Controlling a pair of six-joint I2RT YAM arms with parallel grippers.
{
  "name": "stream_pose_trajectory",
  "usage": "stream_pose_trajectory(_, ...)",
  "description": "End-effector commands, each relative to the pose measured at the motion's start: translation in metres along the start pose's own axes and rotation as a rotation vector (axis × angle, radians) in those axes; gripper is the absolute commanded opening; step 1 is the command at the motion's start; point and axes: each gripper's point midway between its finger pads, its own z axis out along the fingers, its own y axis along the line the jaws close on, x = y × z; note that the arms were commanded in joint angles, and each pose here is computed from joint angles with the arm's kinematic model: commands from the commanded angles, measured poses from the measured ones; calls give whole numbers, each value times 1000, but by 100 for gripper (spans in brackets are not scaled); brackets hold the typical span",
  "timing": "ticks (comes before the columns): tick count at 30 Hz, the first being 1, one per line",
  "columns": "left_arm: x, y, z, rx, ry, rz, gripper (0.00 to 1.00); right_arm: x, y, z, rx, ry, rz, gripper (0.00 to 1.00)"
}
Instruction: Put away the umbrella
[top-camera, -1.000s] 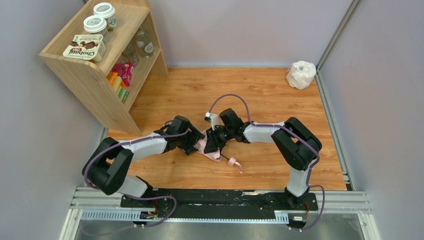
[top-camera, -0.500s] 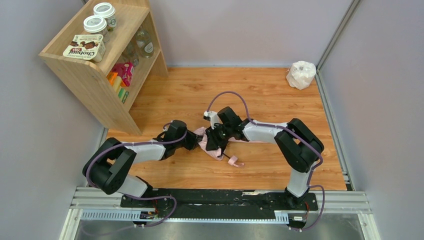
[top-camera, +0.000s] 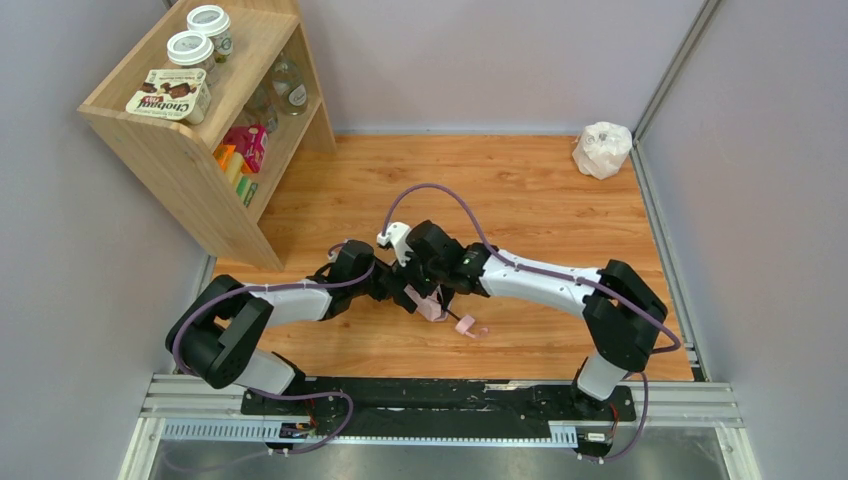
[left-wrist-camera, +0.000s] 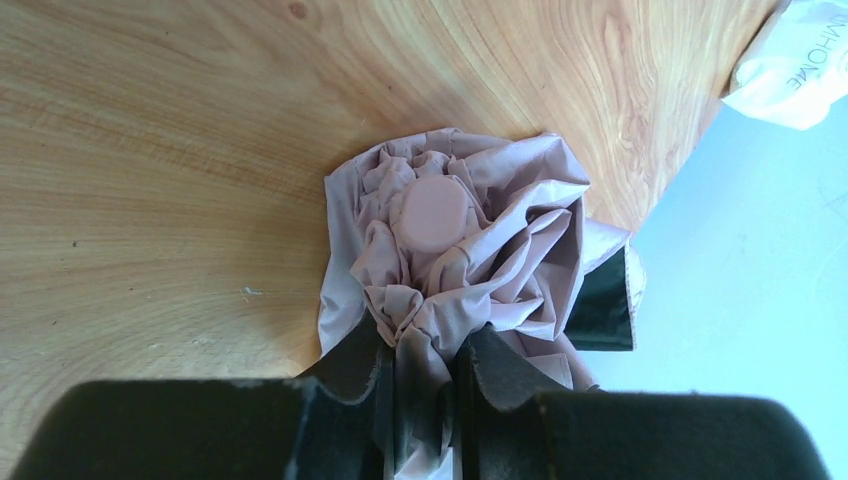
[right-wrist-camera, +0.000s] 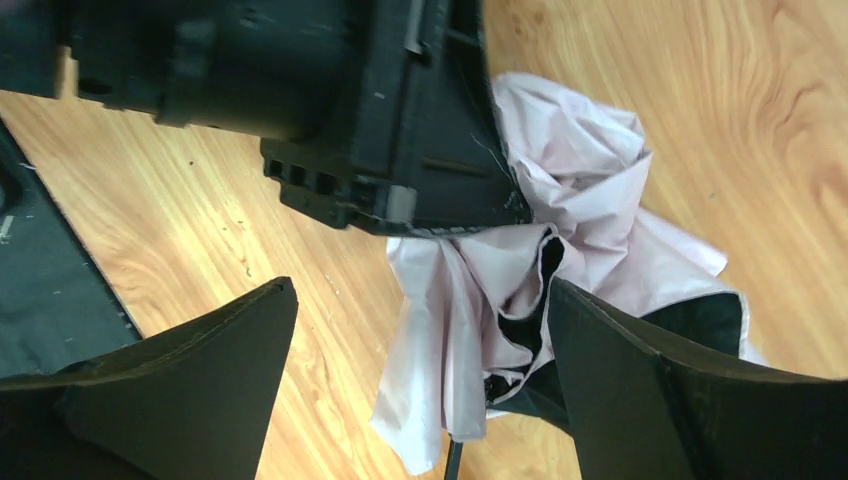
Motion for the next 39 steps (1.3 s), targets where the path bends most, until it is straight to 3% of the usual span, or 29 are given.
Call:
stream_pose_trajectory(1,1,79,-6,-279,-6,57,0,-7,-7,12,160,-16,-170,98)
stream_pose_trajectory(7,4,74,-6,-284,11,41,0,27,-32,37,409,56,-231,94)
stream_pose_trajectory(8,5,74,-6,-285,15,38,0,33,-38,39,439,66,-217,90)
stream_pose_trajectory(11,6,77,-7,-304,23,31,0,52,-42,46,427,99,-184,67)
stream_pose_trajectory(13,6,77,-7,-299,21,27,0,67,-39,50,394,119,-166,64)
stream_pose_trajectory(16,6,74,-7,-290,19,21,0,81,-29,53,331,131,-143,63)
stream_pose_trajectory(20,4,71,-8,-279,11,29,0,79,-7,42,195,49,-105,79)
stream_pose_trajectory(32,3,66,-12,-266,2,24,0,45,-35,47,338,-7,-85,76)
stream_pose_trajectory(33,2,65,-12,-264,-1,27,0,44,-34,48,333,-5,-85,72)
stream_pose_trajectory(37,1,61,-13,-249,-6,53,0,61,-35,50,263,40,-4,24)
stream_pose_trajectory(39,-5,55,-17,-235,-34,94,5,78,-32,49,187,64,53,8)
